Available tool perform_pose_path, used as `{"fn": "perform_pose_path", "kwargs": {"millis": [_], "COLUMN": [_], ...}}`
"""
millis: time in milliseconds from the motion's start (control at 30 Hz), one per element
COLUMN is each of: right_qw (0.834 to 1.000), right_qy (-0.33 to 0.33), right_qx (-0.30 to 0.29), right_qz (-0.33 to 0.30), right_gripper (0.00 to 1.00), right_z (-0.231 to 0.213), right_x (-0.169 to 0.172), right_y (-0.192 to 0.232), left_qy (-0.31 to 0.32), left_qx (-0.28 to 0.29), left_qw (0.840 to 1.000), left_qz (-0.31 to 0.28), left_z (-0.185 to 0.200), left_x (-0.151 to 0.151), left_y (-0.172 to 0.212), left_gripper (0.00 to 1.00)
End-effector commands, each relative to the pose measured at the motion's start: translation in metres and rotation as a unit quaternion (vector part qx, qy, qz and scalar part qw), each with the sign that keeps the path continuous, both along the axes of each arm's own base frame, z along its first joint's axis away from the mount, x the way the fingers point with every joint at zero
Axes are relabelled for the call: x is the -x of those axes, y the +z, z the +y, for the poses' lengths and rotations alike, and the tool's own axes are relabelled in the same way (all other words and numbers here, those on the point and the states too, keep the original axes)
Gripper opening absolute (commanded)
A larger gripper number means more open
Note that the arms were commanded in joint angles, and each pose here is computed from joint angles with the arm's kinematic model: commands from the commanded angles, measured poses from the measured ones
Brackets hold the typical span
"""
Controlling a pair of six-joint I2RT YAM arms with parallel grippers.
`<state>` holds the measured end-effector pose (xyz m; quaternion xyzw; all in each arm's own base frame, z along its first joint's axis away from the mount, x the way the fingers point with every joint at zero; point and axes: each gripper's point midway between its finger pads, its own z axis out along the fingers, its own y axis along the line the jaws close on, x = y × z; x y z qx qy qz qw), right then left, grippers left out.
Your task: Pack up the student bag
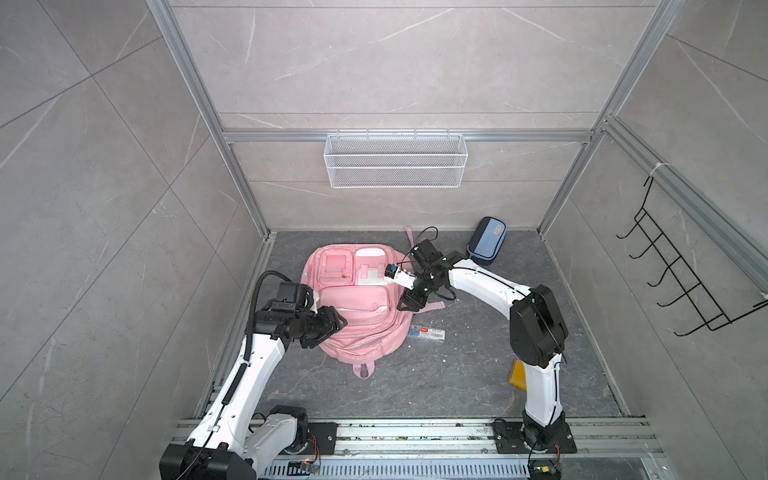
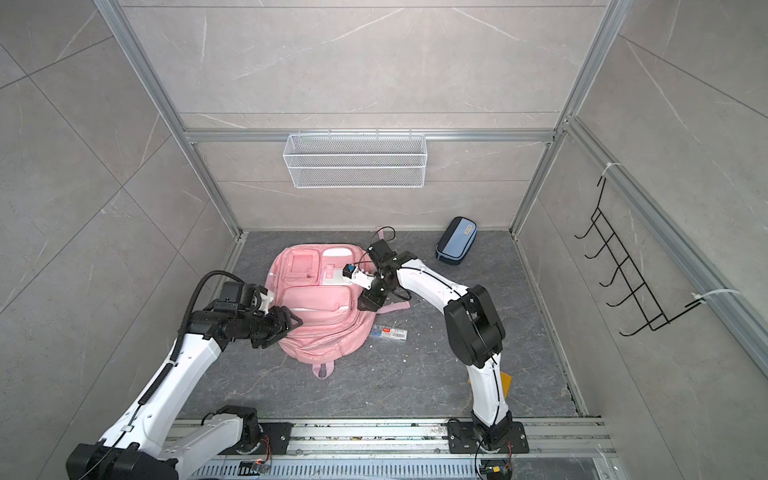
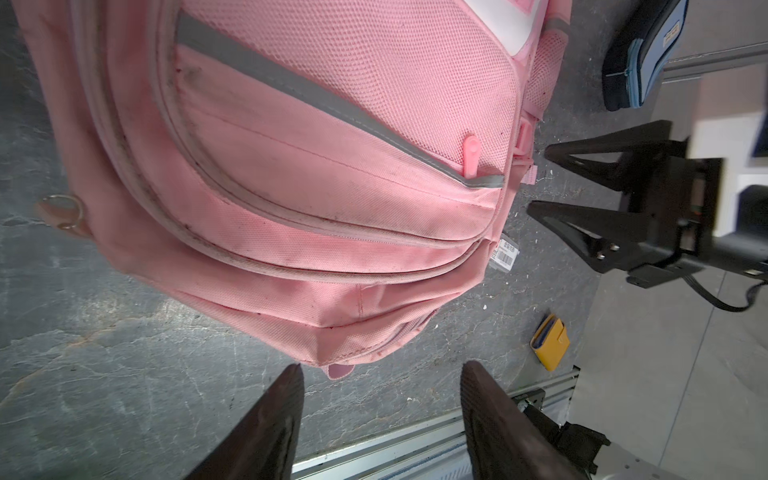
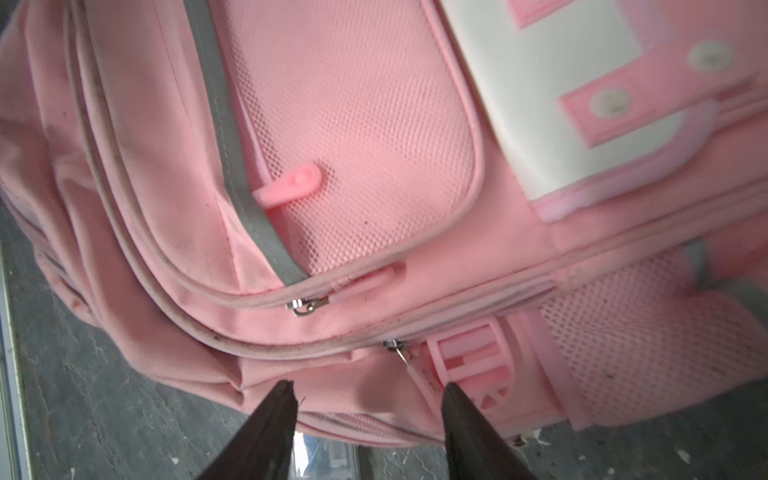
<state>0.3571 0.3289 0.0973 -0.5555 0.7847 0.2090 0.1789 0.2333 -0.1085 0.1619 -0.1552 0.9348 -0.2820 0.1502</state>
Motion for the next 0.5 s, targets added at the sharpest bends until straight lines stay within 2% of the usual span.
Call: {"fn": "perform_pose_path", "kwargs": {"millis": [0, 200, 467], "right_qw": [1.000, 1.000, 0.999], "right_qy": [0.025, 0.014, 0.019], "right_qx": [0.004, 0.025, 0.027], "right_qz": [-0.003, -0.001, 0.028], "right_gripper": [0.58, 0.55, 0.52], "right_z": [0.000, -0.005, -0.008], "right_x": [-0.006, -0.020, -0.010], "right_y": [0.002, -0.018, -0.034], "left_qy": [0.000, 0.005, 0.019], "left_qx": [0.032, 0.047, 0.051], "left_qw": [0.999, 0.999, 0.998], "left_qz": [-0.007, -0.008, -0.012], "left_z": [-0.009, -0.013, -0.011], "left_x": [-0.006, -0.010, -0.011], "left_y": [0.011, 0.019, 0.019], "left_gripper": [0.63, 0.63, 0.62]}}
